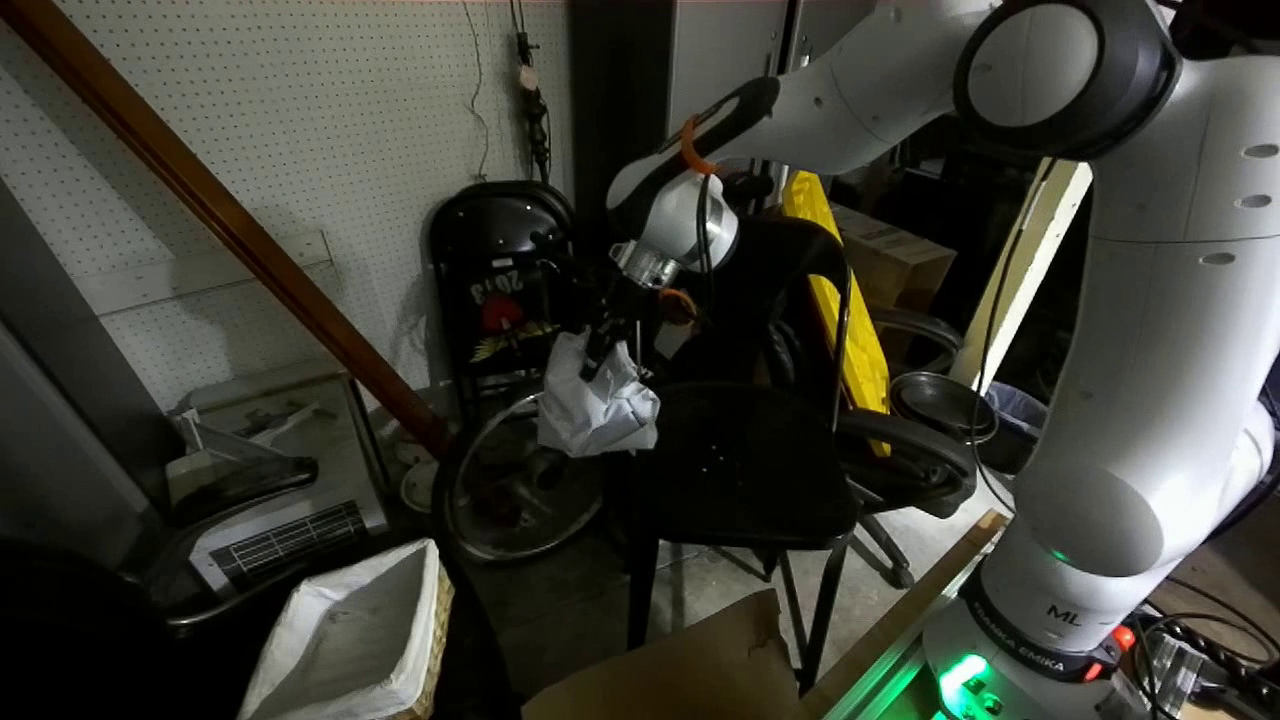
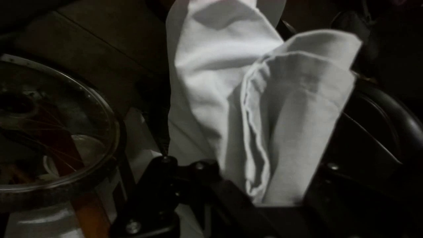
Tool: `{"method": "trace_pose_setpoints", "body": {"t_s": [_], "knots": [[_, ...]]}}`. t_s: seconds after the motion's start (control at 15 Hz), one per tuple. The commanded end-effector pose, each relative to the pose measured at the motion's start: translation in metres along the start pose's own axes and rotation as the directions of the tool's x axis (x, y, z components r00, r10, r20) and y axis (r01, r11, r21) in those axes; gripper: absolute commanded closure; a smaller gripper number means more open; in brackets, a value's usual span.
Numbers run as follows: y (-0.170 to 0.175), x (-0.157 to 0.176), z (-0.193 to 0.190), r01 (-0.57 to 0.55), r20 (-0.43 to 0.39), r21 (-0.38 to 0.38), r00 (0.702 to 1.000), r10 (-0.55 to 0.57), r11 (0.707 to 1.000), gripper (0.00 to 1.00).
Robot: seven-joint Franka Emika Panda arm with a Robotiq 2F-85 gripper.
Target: Remove the towel from the chair and put it in the basket
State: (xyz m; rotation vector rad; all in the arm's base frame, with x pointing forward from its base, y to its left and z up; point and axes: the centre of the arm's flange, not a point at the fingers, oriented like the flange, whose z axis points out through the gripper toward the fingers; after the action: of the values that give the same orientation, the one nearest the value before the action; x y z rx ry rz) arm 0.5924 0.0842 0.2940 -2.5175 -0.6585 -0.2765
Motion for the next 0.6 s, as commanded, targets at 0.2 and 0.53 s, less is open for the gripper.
{"method": "trace_pose_setpoints", "body": {"t_s": [0.2,0.53], "knots": [[-0.035,0.08,0.081,0.05,0.011,0.065,0.999,-0.051,0.997,0.97],[-0.058,0.107,0.16,0.043,0.018,0.038,0.999,-0.044,0.998,0.97]]}}
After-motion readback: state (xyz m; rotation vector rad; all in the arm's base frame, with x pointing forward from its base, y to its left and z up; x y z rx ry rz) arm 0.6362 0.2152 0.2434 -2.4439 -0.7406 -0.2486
